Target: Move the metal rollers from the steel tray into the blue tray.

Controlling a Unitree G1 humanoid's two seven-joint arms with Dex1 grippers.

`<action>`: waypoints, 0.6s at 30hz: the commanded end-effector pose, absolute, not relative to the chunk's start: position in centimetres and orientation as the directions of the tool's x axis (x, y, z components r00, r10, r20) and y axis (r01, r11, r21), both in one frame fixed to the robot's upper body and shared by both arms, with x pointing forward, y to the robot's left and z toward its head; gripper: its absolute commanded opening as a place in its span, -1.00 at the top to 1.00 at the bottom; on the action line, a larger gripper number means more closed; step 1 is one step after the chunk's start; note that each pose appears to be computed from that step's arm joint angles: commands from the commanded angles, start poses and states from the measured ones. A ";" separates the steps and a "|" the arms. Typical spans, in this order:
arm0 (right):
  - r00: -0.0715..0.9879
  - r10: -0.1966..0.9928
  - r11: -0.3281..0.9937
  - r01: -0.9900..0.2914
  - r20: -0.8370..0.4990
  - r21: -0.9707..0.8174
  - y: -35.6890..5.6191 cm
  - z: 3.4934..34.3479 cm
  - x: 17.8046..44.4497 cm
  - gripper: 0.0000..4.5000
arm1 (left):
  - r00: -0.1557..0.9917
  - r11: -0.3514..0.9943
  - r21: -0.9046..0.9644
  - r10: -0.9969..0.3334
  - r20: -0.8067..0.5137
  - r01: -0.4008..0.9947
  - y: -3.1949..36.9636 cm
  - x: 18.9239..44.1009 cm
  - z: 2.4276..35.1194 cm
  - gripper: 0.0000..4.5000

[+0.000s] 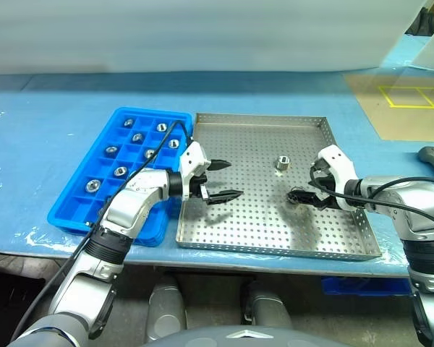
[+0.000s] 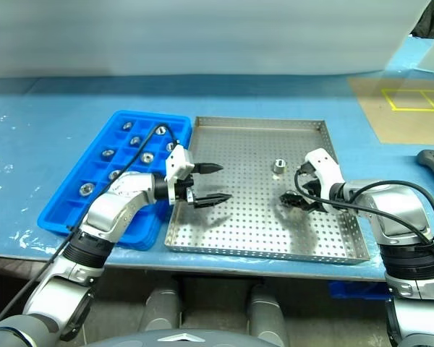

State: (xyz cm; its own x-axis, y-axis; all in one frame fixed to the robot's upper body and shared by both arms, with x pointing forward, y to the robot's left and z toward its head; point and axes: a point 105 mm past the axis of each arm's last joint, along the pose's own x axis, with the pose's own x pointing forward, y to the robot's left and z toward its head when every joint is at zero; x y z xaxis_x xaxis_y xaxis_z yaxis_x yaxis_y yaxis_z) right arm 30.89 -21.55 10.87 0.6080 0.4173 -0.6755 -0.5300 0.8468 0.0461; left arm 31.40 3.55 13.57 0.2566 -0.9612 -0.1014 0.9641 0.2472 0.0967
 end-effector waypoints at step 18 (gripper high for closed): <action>0.627 0.443 0.829 -0.558 -0.640 0.028 -20.5 10.3 31.7 0.26 | 0.289 0.277 0.145 -0.955 -0.072 0.950 4.4 31.7 14.7 -1.00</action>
